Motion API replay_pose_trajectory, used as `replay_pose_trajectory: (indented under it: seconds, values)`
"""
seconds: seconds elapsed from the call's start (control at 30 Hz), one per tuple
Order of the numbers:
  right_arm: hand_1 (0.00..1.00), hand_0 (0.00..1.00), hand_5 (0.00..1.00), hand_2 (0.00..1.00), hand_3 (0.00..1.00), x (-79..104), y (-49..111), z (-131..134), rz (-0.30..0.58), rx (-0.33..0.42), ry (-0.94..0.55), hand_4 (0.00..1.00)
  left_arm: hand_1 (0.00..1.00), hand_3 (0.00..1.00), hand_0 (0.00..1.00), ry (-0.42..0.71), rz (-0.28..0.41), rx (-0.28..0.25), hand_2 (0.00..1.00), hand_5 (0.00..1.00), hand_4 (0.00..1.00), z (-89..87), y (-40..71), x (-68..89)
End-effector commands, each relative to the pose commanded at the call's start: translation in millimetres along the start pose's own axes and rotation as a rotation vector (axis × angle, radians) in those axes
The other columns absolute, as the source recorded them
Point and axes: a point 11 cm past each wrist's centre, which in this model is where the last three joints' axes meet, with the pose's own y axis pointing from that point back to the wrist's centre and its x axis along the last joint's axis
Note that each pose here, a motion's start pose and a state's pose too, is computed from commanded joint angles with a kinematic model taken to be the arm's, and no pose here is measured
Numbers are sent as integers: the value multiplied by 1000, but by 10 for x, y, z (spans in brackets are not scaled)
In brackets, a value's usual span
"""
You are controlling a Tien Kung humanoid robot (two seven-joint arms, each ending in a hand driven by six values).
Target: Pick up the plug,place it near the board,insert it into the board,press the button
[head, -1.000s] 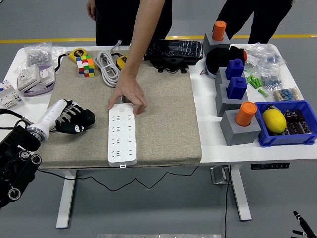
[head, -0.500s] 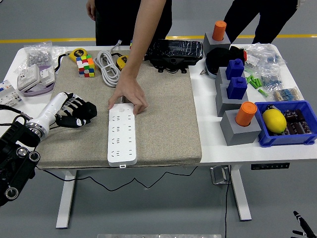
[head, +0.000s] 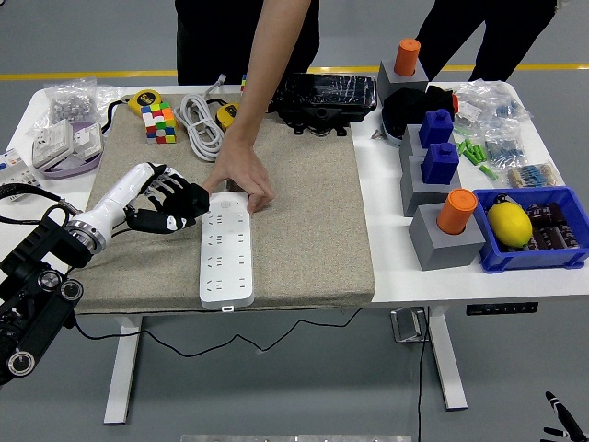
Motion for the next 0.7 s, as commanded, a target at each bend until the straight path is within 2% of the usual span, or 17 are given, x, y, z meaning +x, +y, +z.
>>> replay_pose_trajectory:
  seconds: [0.23,0.5,0.7]
  values:
    - [750,838,944,713,765,-2,0,-2,-1,1,0,998,505,505,321,-39,-46,-23,447,2,741,91,40,-121]
    - [749,837,943,713,764,4,1,-17,0,3,1,998,507,495,321,-87,-74,-58,439,2,713,236,58,-225]
    - [750,838,943,713,765,10,0,-5,1,2,3,998,507,496,319,-96,-89,-61,440,2,716,257,62,-279]
